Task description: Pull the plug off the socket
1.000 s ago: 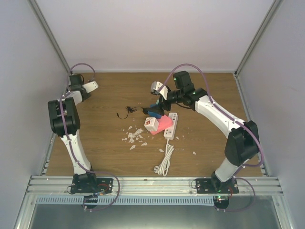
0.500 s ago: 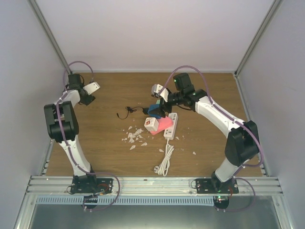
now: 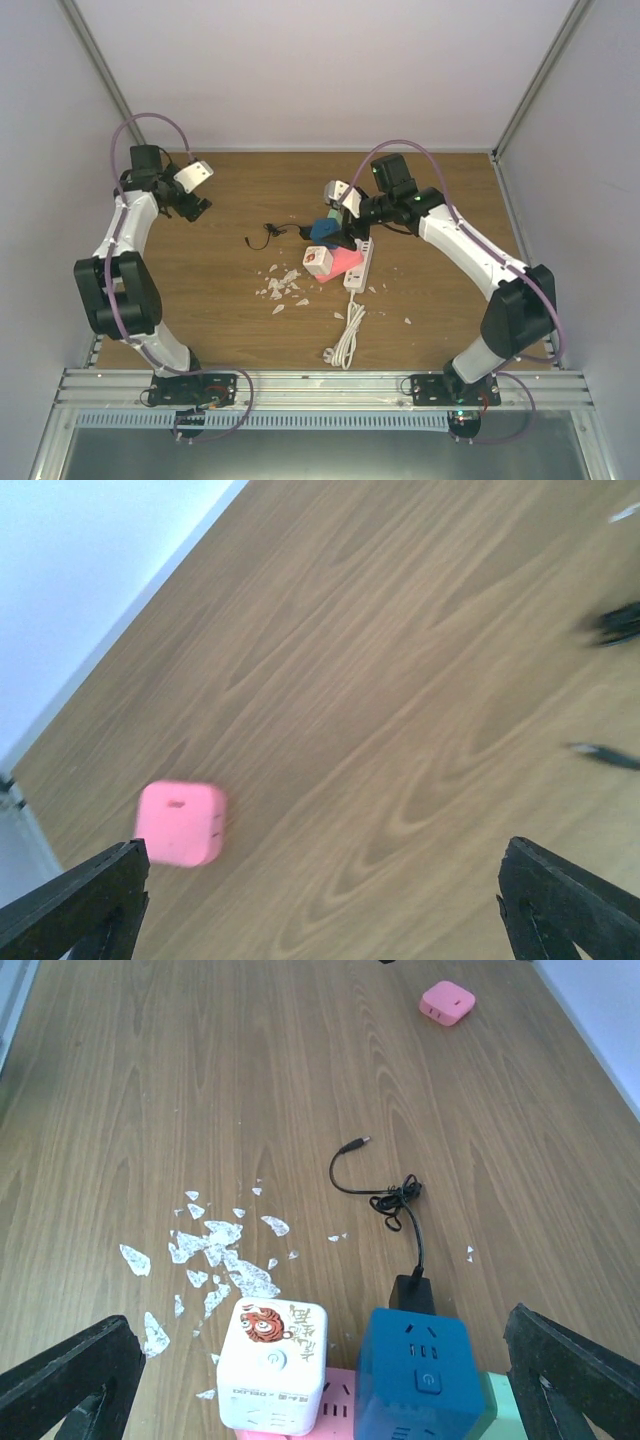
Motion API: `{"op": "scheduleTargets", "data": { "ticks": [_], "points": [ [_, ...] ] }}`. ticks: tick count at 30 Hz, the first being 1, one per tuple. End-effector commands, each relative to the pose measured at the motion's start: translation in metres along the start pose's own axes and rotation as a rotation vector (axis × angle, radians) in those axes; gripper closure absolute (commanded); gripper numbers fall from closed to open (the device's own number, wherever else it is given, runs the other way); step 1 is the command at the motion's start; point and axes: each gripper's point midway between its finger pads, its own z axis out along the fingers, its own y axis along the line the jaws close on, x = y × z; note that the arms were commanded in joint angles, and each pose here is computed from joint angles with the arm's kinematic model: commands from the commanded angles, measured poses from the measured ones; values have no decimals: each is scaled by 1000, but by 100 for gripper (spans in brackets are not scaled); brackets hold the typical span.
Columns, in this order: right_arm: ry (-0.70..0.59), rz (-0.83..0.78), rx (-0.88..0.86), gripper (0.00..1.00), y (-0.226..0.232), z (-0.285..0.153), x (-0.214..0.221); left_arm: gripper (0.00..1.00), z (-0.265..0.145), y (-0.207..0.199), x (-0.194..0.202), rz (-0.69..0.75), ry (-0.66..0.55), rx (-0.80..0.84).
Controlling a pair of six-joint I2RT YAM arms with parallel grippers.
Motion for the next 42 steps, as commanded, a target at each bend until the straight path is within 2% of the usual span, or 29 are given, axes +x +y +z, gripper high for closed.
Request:
{"op": "scheduleTargets", "data": {
  "ticks": [1,4,9,12,17,23,29,37,42],
  "points": [
    [26,-5,-9,0,9,-9,6,4,-27,-61,-33,29,-119,198],
    [33,6,-17,0,13,-9,11,4,-44,-88,-53,46,-183,287],
    [57,31,-33,0,26,-6,34,2,-79,-145,-79,149,-387,464],
    [74,52,-59,0,34,-7,49,3,-85,-179,-86,192,-431,605],
    [97,122,-66,0,33,-12,72,5,-76,-214,-99,236,-462,724],
    [100,268,-38,0,12,-25,87,5,-54,-233,-110,353,-483,707],
    [107,424,20,2,-15,-39,100,7,-28,-250,-115,424,-475,782],
    [93,366,74,6,-18,-40,104,9,-14,-283,-128,510,-448,869],
    [96,420,91,6,-20,-34,115,11,-7,-305,-126,573,-418,876]
  ]
}}
